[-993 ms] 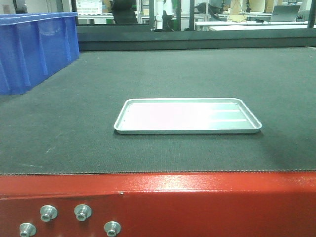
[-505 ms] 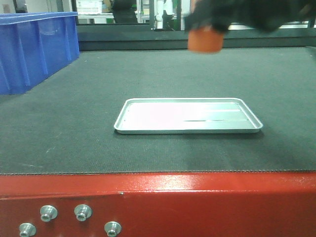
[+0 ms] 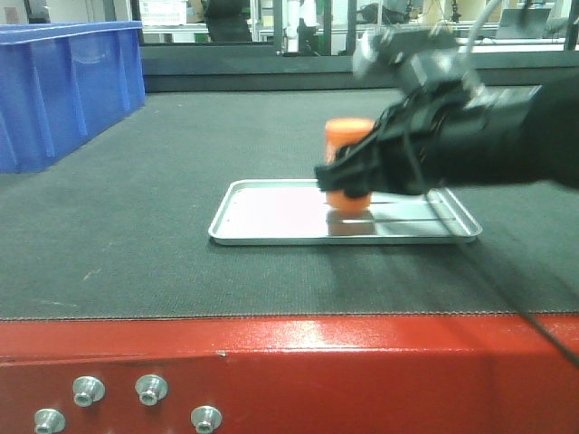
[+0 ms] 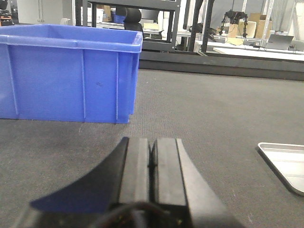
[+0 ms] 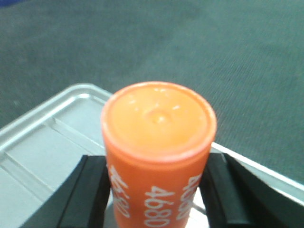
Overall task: Grab orange capacitor from left shelf to right conveyor
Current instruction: 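Lower the held capacitor onto the silver tray with the right gripper, then open the right gripper and lift it off the capacitor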
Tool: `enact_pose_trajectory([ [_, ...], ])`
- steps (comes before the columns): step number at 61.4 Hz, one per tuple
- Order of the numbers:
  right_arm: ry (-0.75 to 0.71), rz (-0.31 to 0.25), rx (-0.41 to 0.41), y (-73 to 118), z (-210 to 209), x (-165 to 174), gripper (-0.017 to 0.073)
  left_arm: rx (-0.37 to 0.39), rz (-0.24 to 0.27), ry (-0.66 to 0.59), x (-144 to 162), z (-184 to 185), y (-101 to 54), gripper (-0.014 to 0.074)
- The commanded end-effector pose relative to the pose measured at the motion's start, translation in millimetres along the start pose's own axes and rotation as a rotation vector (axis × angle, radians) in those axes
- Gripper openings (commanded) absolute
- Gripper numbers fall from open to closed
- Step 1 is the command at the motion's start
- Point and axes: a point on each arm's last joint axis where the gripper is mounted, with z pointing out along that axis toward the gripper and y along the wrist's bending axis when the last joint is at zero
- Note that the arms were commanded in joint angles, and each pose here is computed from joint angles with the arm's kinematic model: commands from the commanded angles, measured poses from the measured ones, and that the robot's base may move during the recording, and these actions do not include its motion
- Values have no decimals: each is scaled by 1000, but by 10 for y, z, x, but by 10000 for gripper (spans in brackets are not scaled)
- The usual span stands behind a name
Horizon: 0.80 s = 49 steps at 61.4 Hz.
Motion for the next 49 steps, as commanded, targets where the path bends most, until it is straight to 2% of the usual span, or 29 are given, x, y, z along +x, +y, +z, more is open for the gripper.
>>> enact_pose_trajectory([
  [1,-161,-9,-5,-10,15,-284,187,10,0,-106,-101,-21,-9,-105],
  [6,-153,-9,-5,-11,29,-269,190,10,0,-106,-101,-21,-9,-105],
  [10,-151,-9,-4,-11,30,-268,232,10,0,-106,-101,-21,-9,-105],
  [19,-152,-10,-4,-11,16,-292,466,10,0,-106,-101,-21,-9,-105],
  [28,-145,-11,-2,-12,-16,-340,614,10,0,-106,-101,-21,-9,-105],
  [49,-133,-20,11,-10,-302,-718,626,10,0,-106,-101,-21,-9,-105],
])
